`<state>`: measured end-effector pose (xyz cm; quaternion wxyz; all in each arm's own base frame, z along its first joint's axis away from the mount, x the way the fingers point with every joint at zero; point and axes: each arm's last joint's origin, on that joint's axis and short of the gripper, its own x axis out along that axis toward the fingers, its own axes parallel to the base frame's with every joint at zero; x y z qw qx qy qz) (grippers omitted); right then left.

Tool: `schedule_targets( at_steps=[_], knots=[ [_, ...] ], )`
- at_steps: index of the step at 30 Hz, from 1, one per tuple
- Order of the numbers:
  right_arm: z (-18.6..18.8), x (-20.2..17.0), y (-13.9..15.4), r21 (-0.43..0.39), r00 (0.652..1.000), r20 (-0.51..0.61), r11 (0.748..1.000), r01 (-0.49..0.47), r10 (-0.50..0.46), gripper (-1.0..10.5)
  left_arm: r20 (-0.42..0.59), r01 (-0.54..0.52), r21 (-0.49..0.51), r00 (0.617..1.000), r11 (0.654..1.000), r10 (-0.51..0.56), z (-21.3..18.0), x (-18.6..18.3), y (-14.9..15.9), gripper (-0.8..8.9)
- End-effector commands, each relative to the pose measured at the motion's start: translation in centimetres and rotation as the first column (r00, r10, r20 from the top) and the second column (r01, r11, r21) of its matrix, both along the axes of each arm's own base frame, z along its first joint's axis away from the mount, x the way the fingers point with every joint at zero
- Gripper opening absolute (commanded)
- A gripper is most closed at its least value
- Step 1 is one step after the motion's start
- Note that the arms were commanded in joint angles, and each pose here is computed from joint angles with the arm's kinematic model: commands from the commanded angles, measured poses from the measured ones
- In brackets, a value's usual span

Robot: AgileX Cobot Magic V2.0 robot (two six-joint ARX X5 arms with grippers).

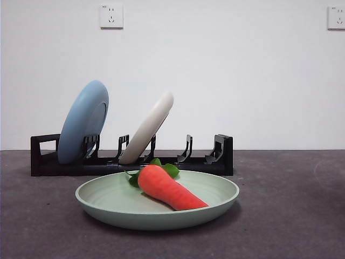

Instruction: Take the green plate from the plate rack,put the plate on the table,take the carrot from the table,put the carrot in the plate

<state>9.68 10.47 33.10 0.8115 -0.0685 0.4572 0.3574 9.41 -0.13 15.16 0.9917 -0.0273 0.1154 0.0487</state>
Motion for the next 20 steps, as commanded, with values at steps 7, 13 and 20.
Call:
schedule_targets(
  at_steps=[7, 13, 20],
  knots=[
    [0.1, -0.1, -0.2, 0.009, 1.000, 0.018, 1.000, 0.000, 0.000, 0.0, -0.012, -0.008, -0.004, 1.000, 1.000, 0.008, -0.4, 0.0, 0.0, -0.01],
    [1.3, 0.6, -2.8, 0.062, 0.960, 0.263, 0.994, 0.088, -0.101, 0.0, -0.012, -0.008, -0.004, 1.000, 1.000, 0.008, -0.4, 0.0, 0.0, -0.01],
    [-0.9, 0.6, -6.9, 0.284, 0.802, 0.479, 0.928, 0.243, -0.356, 0.0, -0.012, -0.008, -0.004, 1.000, 1.000, 0.008, -0.4, 0.0, 0.0, -0.01]
  ],
)
